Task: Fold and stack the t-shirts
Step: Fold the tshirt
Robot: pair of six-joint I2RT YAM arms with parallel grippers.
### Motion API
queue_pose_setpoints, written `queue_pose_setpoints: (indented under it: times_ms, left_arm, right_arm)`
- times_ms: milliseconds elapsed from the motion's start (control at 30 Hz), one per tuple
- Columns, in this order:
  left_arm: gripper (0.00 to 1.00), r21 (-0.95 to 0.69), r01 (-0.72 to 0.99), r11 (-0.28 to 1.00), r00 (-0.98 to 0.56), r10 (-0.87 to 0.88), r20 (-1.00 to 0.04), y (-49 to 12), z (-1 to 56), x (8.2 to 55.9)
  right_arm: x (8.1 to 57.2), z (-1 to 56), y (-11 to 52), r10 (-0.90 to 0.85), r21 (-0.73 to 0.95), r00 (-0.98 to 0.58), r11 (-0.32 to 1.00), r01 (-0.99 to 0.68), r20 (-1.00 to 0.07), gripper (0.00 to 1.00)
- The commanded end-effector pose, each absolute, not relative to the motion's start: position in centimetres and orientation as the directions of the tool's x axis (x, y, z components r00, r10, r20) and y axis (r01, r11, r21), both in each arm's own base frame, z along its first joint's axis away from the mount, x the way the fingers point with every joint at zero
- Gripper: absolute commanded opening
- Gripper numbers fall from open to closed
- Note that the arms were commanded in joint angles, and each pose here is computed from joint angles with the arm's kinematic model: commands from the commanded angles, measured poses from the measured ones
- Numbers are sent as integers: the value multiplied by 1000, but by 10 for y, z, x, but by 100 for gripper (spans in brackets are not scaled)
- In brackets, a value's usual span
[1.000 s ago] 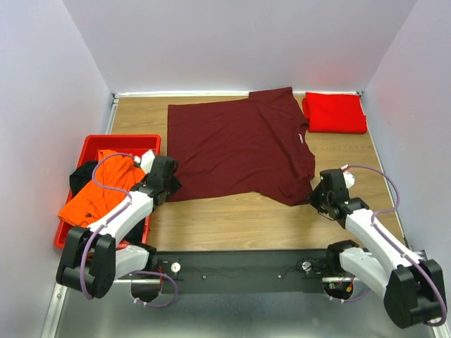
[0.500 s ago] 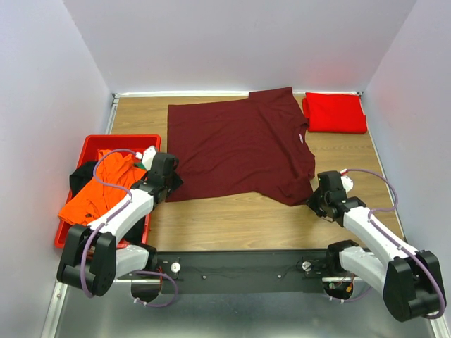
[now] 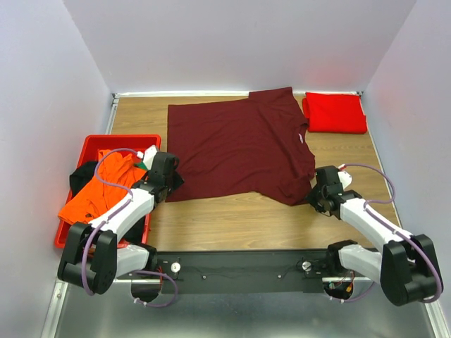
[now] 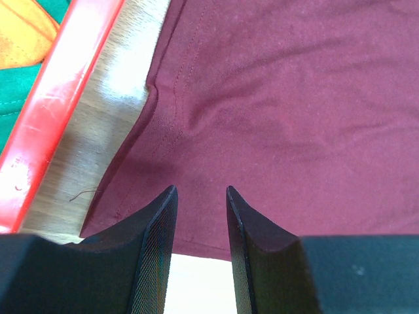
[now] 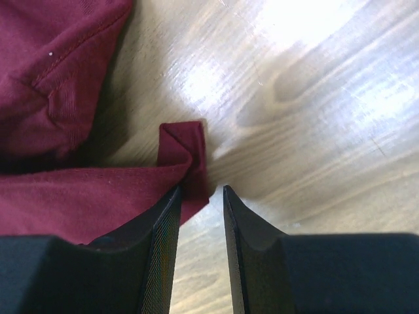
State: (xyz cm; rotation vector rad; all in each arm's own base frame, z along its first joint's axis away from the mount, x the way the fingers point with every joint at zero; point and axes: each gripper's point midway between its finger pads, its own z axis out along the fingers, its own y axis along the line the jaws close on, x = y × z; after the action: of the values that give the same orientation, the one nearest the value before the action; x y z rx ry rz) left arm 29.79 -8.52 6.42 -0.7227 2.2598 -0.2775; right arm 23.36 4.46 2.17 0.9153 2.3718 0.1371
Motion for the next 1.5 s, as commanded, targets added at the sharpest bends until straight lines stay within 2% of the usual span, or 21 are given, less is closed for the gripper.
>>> queue_pose_setpoints:
  times_ms: [0, 133, 167, 200, 300, 600, 833, 1200, 1300, 1467]
  left_arm:
    - [43, -410, -403, 818, -561, -575, -596, -88, 70, 304]
    - [43, -404, -434, 805, -553, -592, -587, -84, 66, 299]
    - [43, -402, -443, 801, -549, -597, -585, -83, 66, 297]
    - [44, -394, -459, 796, -540, -602, -588, -79, 64, 295]
    - [47, -372, -492, 787, -539, -611, -580, -72, 58, 286]
    - [50, -331, -597, 731, -518, -666, -537, -56, 35, 252]
    - [49, -324, -623, 712, -509, -683, -523, -55, 30, 250]
    - [49, -262, -627, 734, -561, -659, -502, -59, 20, 258]
    - [47, -264, -622, 737, -561, -655, -506, -59, 21, 259]
    - [33, -263, -609, 748, -567, -643, -515, -59, 22, 260]
  right_arm:
    - [252, 27, 42, 623, 287, -579, 771, 569, -526, 39]
    - [256, 29, 45, 611, 296, -587, 783, 547, -531, 38]
    - [257, 30, 46, 607, 299, -589, 787, 540, -533, 34]
    - [256, 31, 48, 598, 303, -601, 796, 525, -531, 23]
    - [258, 42, 57, 586, 345, -612, 809, 475, -531, 0]
    - [242, 70, 89, 570, 485, -680, 804, 345, -461, 0]
    - [232, 90, 102, 567, 551, -700, 782, 292, -435, 0]
    - [234, 144, 103, 563, 584, -665, 779, 229, -491, 0]
    - [235, 149, 100, 556, 573, -658, 788, 224, -508, 0]
    - [233, 142, 96, 553, 554, -657, 797, 240, -512, 1]
